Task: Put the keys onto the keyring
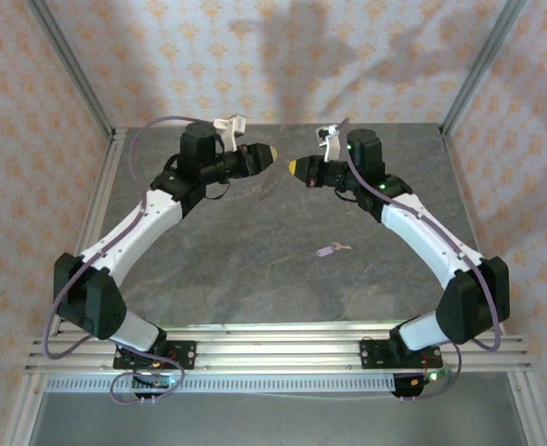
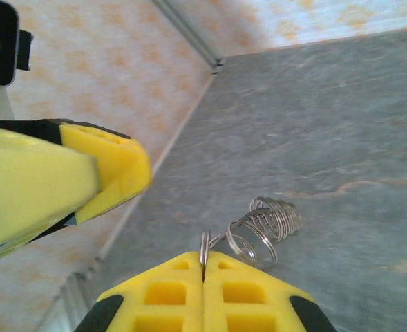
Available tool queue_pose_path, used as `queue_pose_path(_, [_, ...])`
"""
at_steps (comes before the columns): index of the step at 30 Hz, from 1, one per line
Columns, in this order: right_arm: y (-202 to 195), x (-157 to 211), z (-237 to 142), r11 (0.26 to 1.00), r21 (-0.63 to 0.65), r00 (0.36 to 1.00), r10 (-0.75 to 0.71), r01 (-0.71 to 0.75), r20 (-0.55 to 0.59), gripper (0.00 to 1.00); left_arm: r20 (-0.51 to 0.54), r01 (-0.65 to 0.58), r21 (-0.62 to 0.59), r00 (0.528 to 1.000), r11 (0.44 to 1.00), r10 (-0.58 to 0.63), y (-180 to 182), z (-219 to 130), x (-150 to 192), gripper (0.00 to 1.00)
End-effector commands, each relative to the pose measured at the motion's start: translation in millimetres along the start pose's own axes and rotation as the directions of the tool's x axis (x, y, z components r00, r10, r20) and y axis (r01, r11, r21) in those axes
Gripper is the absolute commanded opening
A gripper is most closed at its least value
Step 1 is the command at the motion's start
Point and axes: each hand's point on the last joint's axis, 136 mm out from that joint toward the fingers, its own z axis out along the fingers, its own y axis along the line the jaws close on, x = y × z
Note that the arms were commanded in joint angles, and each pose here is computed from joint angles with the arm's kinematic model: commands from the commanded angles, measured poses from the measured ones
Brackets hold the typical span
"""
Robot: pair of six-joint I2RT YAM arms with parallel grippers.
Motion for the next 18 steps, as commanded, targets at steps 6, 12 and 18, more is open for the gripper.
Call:
queue_pose_path(6, [-2.5, -29.6, -2.9, 0.983, 0.060, 0.981, -0.179, 0.174, 0.076, 0.00, -0.020, -0.021, 0.032, 1.000, 0.999, 0.021, 9.1, 31.9, -26.5, 0.41])
queue_pose_path(12, [-0.7, -40.6, 12.8, 0.988, -0.046, 0.988, -0.148, 0.150, 0.052, 0.00, 0.021, 0.047, 0.110, 0.999, 0.993, -0.050, 18.0, 35.6, -64.0, 0.40])
queue_pose_path(18, [4.4, -52.5, 25.8, 0.977, -0.206, 0.998, -0.053, 0.058, 0.028, 0.00, -0.006, 0.031, 0.169, 1.000, 0.985, -0.031, 9.7, 33.0, -66.0, 0.46])
